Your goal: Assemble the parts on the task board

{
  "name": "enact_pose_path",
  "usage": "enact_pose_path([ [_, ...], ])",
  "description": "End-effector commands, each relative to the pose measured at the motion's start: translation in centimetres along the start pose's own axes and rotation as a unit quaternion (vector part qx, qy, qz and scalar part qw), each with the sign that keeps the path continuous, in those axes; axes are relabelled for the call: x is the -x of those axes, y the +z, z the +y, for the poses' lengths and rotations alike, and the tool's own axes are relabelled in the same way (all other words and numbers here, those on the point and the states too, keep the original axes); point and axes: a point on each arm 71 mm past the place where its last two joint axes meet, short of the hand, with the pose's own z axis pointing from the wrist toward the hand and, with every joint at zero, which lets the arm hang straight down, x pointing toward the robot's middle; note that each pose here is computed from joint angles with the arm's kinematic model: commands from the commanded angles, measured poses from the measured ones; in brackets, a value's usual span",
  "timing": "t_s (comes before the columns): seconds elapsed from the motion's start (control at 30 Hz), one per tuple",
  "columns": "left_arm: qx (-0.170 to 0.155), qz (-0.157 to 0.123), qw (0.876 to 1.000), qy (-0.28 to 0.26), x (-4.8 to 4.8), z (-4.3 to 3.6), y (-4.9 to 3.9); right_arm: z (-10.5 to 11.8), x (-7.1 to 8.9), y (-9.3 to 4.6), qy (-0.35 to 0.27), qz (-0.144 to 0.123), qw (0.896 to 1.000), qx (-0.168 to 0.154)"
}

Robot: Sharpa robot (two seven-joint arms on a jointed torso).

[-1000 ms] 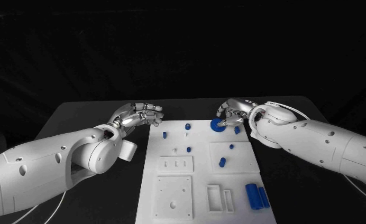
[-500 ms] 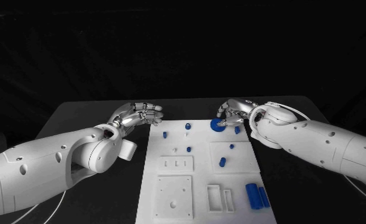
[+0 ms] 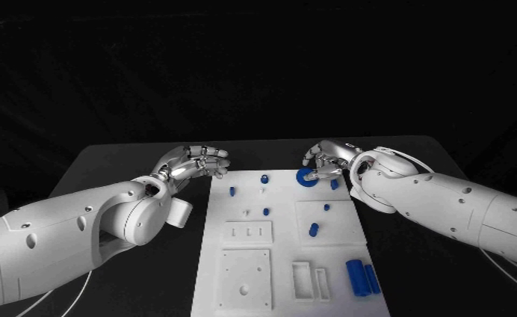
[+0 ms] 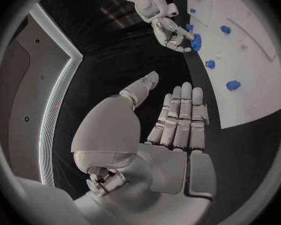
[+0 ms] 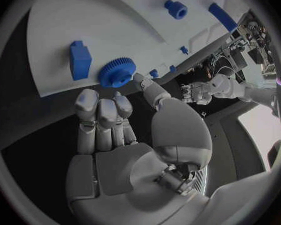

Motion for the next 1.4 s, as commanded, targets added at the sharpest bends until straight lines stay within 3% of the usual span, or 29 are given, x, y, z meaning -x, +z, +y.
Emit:
enact_pose_path([
  [0.03, -0.004, 0.009, 1.0, -0.004, -0.13, -0.15, 0.06, 0.1, 0.2, -0.1, 0.022, -0.014, 1.0, 0.008],
  [0.47, -0.003, 0.007, 1.0, -0.003, 0.05, -0.1, 0.04, -0.3, -0.3, -0.3, 0.006, 0.017, 1.0, 0.001],
  [1.4, -0.001, 0.008, 1.0, -0.004, 0.2, -0.06, -0.02, -1.1, -1.1, -0.3, -0.007, 0.04, 0.999, -0.008],
])
